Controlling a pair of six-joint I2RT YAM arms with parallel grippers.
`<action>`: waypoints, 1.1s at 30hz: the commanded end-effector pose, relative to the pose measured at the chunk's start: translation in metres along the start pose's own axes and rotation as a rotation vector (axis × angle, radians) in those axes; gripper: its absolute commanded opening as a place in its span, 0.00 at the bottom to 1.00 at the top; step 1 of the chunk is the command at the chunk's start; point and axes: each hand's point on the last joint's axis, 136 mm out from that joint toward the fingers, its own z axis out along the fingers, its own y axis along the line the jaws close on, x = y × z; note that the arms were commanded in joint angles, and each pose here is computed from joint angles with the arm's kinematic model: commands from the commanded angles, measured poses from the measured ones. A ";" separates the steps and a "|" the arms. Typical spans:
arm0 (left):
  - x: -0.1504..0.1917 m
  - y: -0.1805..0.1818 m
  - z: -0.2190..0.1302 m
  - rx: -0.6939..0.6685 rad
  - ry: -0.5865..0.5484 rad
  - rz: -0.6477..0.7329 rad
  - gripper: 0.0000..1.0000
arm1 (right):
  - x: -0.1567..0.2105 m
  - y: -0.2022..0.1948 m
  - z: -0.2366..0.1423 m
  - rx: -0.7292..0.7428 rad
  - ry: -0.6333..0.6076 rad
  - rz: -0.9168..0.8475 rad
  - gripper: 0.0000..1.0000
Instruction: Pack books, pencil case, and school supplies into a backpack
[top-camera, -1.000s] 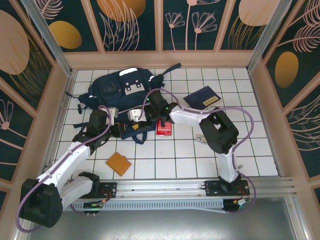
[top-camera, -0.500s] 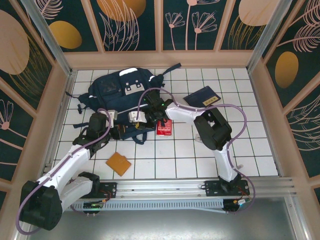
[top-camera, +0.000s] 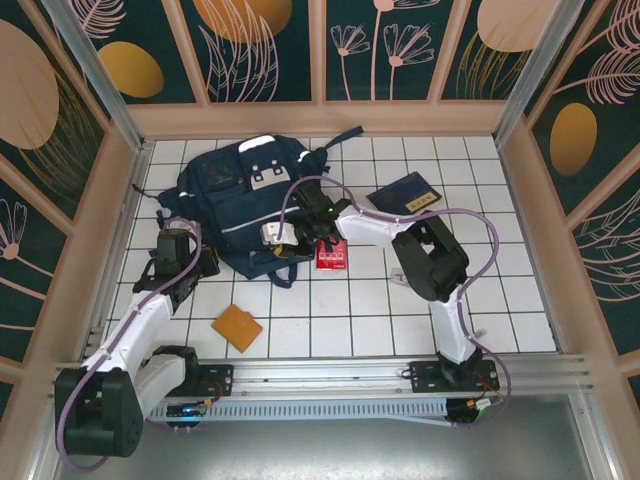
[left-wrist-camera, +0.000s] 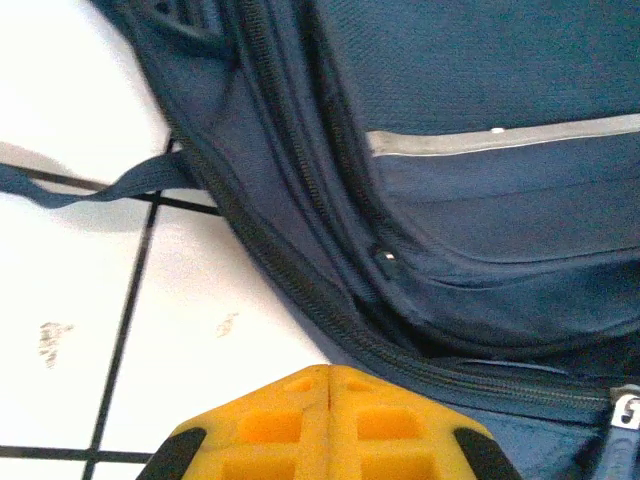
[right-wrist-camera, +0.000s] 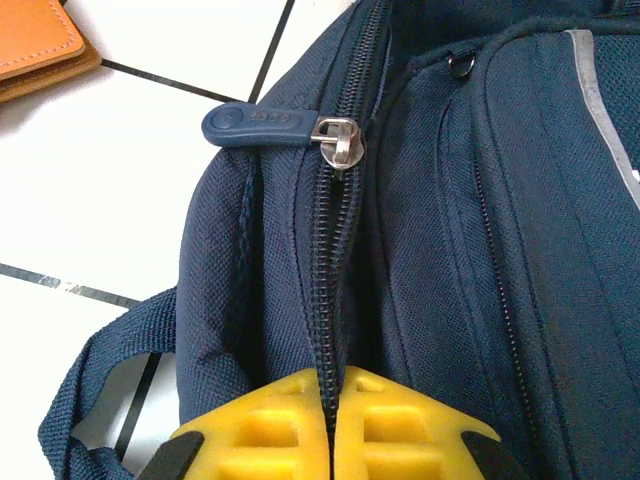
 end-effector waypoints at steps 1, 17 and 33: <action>-0.004 -0.074 -0.013 0.424 0.036 0.044 0.44 | -0.012 0.000 -0.014 0.013 -0.034 -0.037 0.00; 0.053 -0.074 0.003 0.421 0.303 -0.152 0.50 | -0.013 -0.001 -0.011 -0.006 -0.048 -0.033 0.00; 0.030 -0.058 0.020 0.225 0.259 0.002 0.00 | -0.004 0.002 -0.011 -0.007 -0.021 -0.051 0.00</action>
